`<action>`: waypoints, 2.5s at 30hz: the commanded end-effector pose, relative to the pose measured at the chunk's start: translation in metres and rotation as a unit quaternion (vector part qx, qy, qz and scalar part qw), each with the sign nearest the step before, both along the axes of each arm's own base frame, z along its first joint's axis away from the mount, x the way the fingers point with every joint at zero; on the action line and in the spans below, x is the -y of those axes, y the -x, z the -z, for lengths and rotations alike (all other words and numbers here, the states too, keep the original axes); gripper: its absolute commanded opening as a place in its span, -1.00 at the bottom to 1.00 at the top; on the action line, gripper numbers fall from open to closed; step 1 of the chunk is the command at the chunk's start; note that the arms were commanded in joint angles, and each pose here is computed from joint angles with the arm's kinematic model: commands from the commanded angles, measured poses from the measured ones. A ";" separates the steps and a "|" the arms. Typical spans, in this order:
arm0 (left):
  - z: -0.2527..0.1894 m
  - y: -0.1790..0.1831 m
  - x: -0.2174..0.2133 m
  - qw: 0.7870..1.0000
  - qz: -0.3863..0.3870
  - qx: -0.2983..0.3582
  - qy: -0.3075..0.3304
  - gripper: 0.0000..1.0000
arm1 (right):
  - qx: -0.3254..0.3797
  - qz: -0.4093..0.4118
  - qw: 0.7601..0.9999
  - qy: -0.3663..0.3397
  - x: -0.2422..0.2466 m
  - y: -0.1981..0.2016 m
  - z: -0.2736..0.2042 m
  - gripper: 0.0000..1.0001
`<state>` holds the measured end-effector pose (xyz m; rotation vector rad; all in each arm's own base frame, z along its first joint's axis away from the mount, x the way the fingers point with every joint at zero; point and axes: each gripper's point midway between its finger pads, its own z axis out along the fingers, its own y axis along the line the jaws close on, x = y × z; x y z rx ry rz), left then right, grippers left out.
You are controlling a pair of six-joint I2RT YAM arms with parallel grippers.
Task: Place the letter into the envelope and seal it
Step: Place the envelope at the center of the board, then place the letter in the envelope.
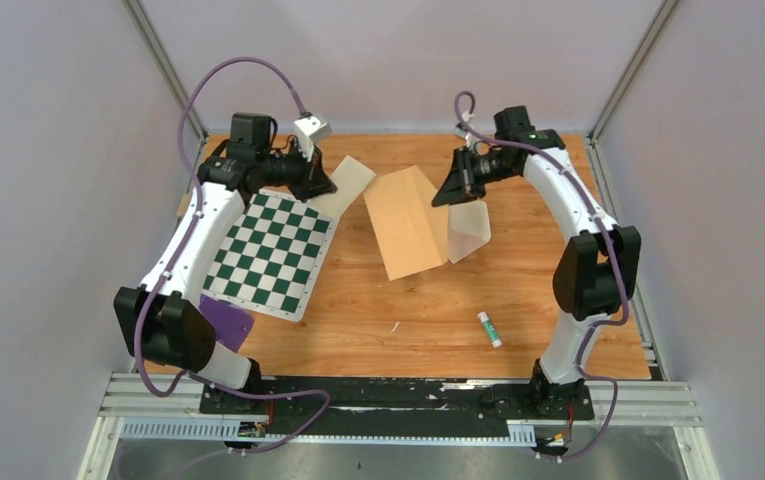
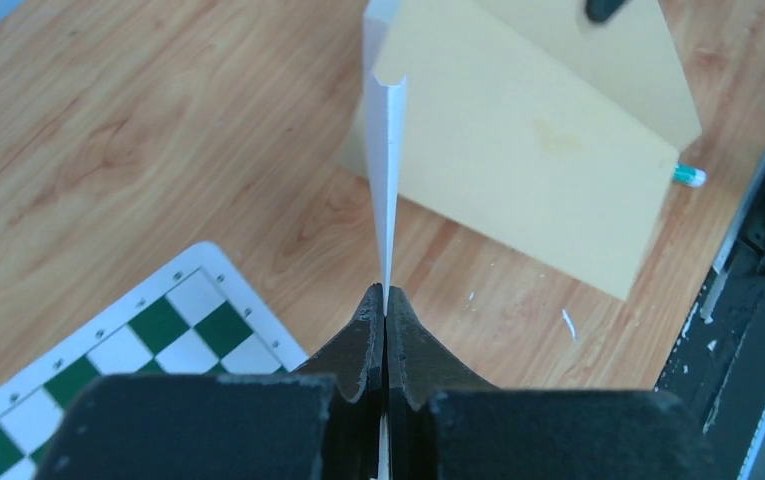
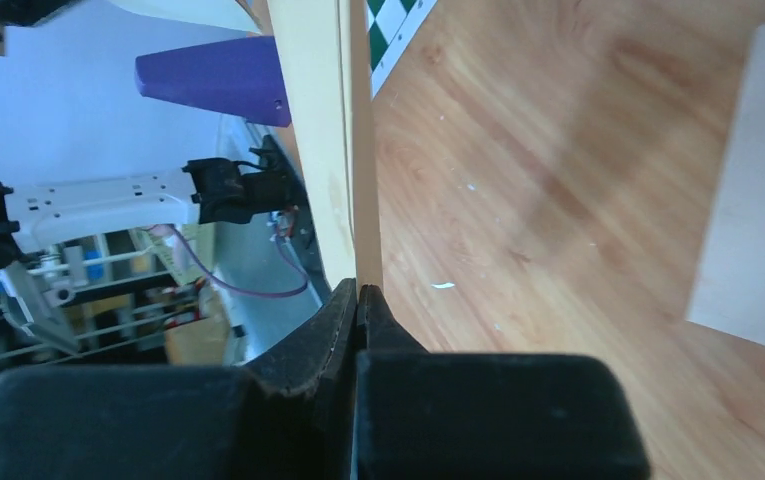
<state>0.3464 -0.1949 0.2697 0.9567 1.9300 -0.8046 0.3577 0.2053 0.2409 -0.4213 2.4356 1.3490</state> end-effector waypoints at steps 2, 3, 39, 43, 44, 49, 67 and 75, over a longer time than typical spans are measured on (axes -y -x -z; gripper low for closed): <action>-0.037 0.000 -0.031 0.997 -0.080 0.020 -0.002 -0.99 | -0.089 0.023 0.995 -0.029 -0.033 -0.007 0.041 -1.00; -0.037 0.000 -0.034 0.996 -0.085 0.018 -0.001 -0.99 | -0.104 0.026 0.994 -0.025 -0.034 -0.004 0.052 -1.00; -0.095 -0.014 0.030 0.944 -0.022 -0.125 0.304 -0.86 | 0.098 0.055 0.990 -0.080 -0.004 -0.007 -0.063 0.35; -0.121 -0.004 0.036 0.939 0.035 -0.109 0.325 -1.00 | 0.147 0.039 0.978 -0.139 -0.026 -0.022 -0.102 0.53; -0.125 -0.002 0.036 0.938 0.046 -0.106 0.326 -1.00 | 0.141 0.033 0.978 -0.151 -0.032 -0.024 -0.107 0.54; -0.132 0.010 0.038 0.926 0.077 -0.146 0.341 -1.00 | 0.181 -0.033 0.966 -0.183 -0.072 -0.015 -0.141 0.56; -0.130 -0.004 0.028 0.897 0.023 -0.220 0.383 -1.00 | 0.208 -0.106 0.946 -0.226 -0.128 0.007 -0.167 0.10; -0.125 -0.003 0.027 0.896 0.016 -0.223 0.383 -1.00 | 0.203 -0.101 0.947 -0.227 -0.134 0.005 -0.169 -0.36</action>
